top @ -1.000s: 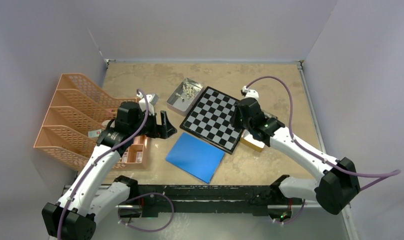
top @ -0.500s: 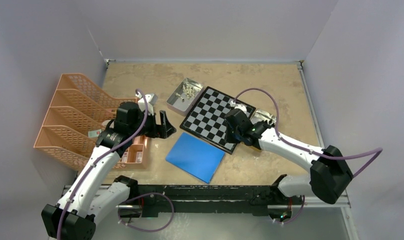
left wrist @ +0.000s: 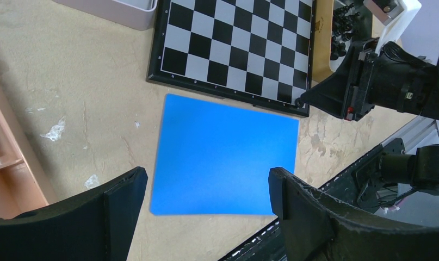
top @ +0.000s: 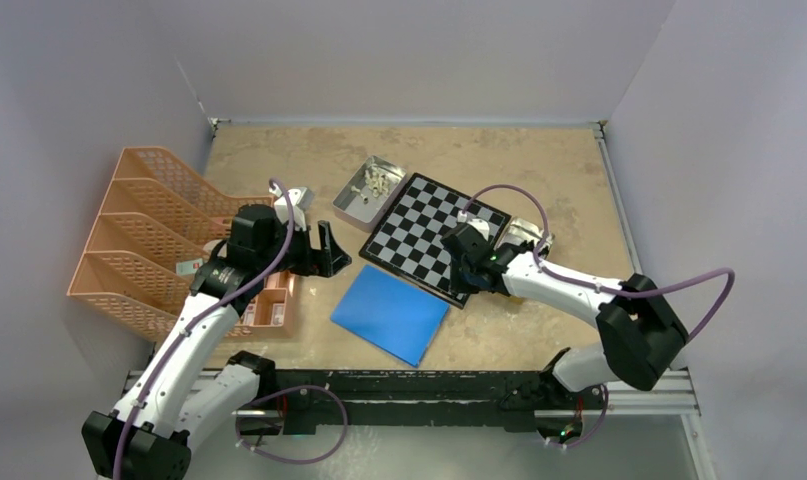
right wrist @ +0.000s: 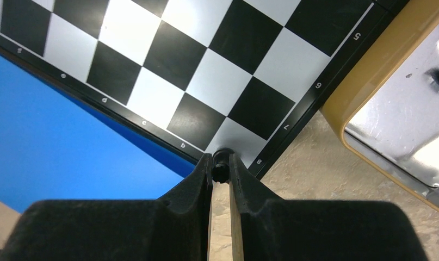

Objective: Set up the chess pieces on the board
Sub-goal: Place the chess piece on the chessboard.

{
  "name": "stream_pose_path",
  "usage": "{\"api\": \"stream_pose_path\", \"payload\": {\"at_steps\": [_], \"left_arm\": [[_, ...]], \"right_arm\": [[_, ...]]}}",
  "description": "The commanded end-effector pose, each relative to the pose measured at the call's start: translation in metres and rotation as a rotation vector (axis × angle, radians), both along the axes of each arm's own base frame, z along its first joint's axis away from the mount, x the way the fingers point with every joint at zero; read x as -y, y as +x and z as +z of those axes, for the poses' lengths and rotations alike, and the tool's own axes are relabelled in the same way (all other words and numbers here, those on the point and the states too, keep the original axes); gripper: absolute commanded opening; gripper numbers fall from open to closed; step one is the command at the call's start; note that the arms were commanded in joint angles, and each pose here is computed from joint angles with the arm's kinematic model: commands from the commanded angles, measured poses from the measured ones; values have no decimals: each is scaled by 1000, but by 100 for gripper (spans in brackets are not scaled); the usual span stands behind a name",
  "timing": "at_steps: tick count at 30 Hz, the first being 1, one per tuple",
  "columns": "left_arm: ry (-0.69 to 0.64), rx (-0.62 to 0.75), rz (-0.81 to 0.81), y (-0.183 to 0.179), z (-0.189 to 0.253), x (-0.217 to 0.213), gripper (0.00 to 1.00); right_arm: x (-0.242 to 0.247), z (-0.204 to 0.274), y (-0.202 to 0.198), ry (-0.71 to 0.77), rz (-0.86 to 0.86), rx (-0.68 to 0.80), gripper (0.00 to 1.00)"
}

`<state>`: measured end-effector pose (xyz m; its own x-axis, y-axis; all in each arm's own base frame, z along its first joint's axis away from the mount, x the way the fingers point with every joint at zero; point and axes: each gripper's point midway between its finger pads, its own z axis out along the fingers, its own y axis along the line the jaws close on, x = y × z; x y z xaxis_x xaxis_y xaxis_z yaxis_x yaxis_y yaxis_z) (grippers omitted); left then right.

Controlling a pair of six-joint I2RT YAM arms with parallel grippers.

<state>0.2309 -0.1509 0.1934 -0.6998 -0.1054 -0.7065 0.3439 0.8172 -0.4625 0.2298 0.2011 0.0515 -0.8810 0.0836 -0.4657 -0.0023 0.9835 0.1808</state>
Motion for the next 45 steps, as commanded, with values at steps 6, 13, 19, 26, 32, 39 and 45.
{"api": "stream_pose_path", "payload": {"at_steps": [6,13,19,26,32,39,45], "left_arm": [[-6,28,-2,1,7,1,82],[-9,32,-3,1,7,1,82],[-7,22,-9,2,5,2,82],[-6,20,-6,1,4,2,82],[-6,20,-6,1,5,2,82],[-6,12,-10,2,3,3,82],[-7,15,-11,1,3,3,82]], "right_arm": [[6,1,4,-46,-40,1,12],[10,-2,10,-87,-64,8,12],[9,-1,9,-70,-69,8,13],[9,1,7,-70,-62,0,13],[11,0,2,-76,-59,-15,14],[10,-1,2,-69,-55,-14,15],[6,1,3,-52,-53,-14,21]]}}
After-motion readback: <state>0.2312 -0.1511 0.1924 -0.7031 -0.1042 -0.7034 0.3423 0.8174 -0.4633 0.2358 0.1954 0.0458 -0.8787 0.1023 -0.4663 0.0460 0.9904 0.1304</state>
